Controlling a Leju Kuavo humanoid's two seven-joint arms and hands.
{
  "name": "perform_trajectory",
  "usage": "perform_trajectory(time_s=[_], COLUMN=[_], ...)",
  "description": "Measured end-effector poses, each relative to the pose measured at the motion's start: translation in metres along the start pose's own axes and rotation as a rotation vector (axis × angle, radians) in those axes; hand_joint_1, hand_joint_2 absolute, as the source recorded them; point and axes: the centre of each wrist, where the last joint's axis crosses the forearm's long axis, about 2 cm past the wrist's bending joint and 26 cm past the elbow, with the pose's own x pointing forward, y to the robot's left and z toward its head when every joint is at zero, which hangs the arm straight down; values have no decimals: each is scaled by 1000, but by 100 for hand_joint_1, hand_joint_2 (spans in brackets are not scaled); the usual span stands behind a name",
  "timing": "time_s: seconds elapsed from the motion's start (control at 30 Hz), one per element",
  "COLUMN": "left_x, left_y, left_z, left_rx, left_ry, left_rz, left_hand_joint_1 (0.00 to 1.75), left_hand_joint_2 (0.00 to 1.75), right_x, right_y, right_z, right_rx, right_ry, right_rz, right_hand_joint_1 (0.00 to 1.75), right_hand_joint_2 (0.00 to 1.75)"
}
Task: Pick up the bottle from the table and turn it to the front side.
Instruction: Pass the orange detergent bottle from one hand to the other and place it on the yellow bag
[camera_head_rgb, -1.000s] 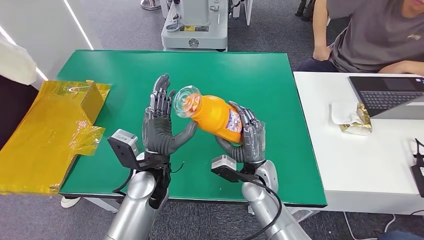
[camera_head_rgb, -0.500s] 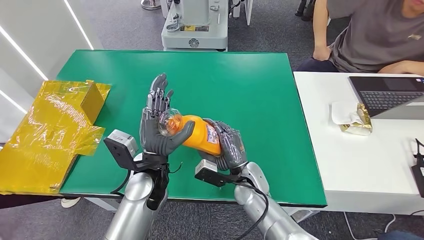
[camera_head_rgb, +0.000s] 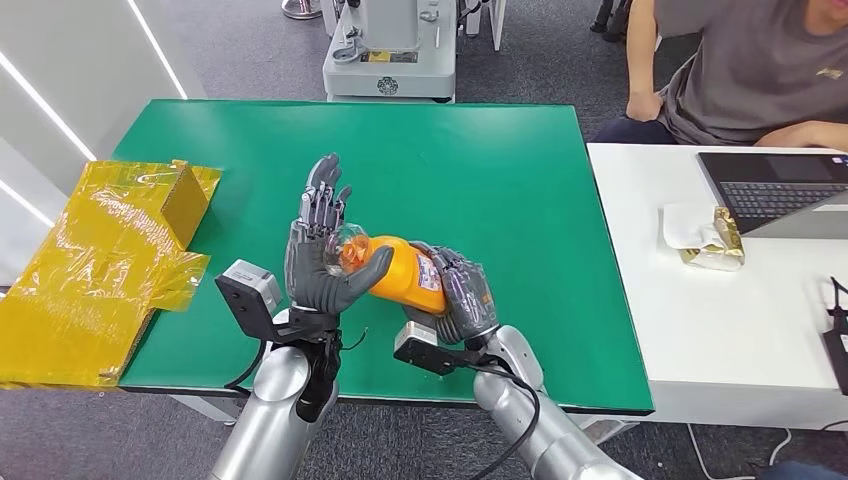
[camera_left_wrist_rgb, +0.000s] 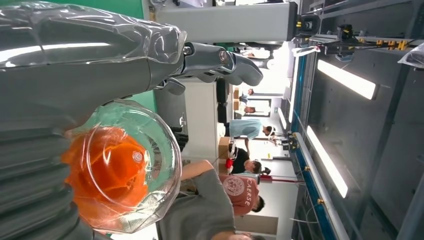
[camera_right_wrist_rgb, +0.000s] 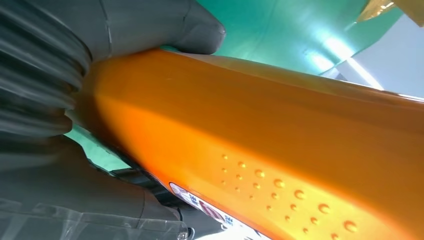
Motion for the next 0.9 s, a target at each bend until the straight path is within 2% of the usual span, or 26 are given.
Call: perform_trajectory(time_s=[0.37,0.63,0.9], left_x=[1,1,1], left_y=[-3,-4,-4], left_z=[-1,-1,-1], left_rx=[-16,-16,-16], left_ry=[-3,-3,-3], left_rz=[8,9,8], left_hand_joint_1=[0,0,0], left_hand_joint_2=[175,175,175], right_x=[7,8,6], right_y=[-5,-4,6], right_z=[2,4,12], right_rx=[-224,-209,-133], right_ry=[-11,-15,8], right_rz=[-16,-30,-74], right_hand_joint_1=[175,175,175], right_hand_joint_2=[175,175,175])
